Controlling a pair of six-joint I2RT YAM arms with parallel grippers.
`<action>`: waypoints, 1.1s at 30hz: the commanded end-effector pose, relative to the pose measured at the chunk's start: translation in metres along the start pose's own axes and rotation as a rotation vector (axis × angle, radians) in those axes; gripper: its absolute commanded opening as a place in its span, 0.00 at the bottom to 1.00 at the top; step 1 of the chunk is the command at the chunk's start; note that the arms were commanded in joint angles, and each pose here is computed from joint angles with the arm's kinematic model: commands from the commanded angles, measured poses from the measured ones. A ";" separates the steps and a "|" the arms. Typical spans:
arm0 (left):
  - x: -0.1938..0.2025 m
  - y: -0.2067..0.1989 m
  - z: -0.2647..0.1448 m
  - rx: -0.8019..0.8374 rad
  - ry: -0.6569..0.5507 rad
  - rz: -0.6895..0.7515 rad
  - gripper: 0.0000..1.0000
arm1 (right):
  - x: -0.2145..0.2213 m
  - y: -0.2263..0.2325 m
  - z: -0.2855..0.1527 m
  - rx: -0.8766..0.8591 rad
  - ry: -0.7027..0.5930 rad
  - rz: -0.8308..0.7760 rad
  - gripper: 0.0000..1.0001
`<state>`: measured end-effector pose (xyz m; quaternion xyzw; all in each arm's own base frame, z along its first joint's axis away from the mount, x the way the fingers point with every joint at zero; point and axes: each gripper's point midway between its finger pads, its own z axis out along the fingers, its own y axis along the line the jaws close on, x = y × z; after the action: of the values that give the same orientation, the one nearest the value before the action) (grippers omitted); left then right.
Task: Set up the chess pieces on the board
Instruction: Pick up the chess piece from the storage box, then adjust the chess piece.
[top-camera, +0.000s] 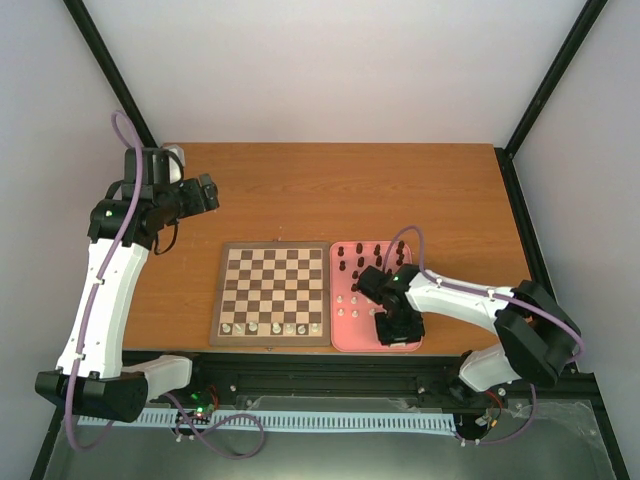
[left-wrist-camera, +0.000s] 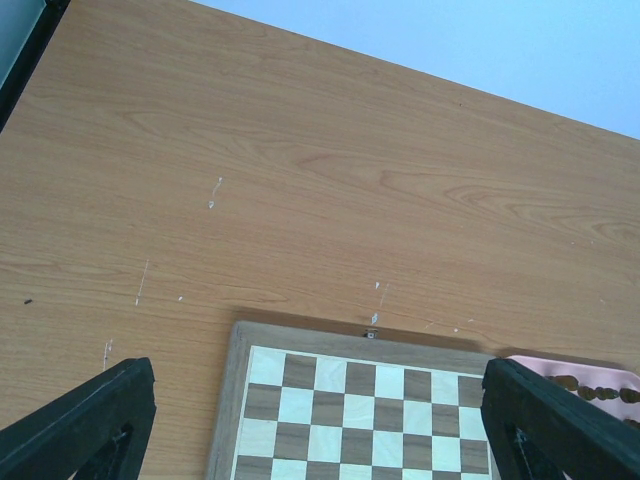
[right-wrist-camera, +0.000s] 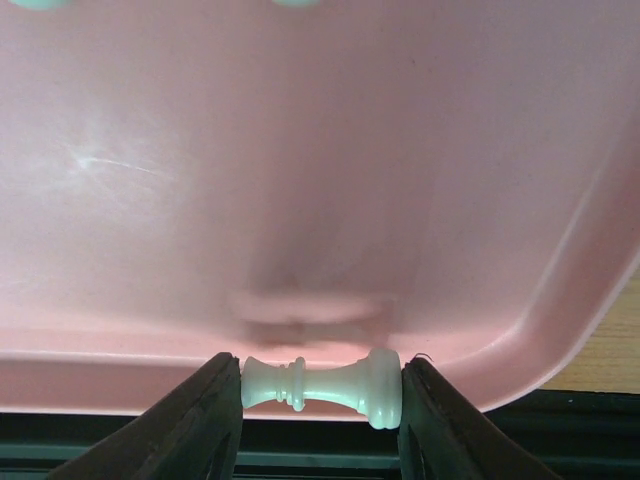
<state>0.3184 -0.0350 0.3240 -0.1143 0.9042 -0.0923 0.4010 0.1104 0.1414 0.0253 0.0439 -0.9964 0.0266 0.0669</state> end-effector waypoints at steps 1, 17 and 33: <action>-0.002 -0.004 -0.002 0.009 -0.007 0.023 1.00 | -0.014 0.007 -0.020 -0.016 -0.056 -0.005 0.42; -0.003 -0.009 -0.003 0.040 -0.003 0.029 1.00 | -0.037 0.053 -0.083 -0.247 -0.152 0.013 0.42; 0.033 -0.101 -0.004 0.670 0.068 0.092 0.99 | -0.130 0.113 -0.225 -0.601 -0.388 0.104 0.41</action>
<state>0.3148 -0.1166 0.2973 0.0016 0.8866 -0.3005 0.3515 0.2305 0.2595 0.2004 -0.0059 -0.9683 -0.2314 -0.0937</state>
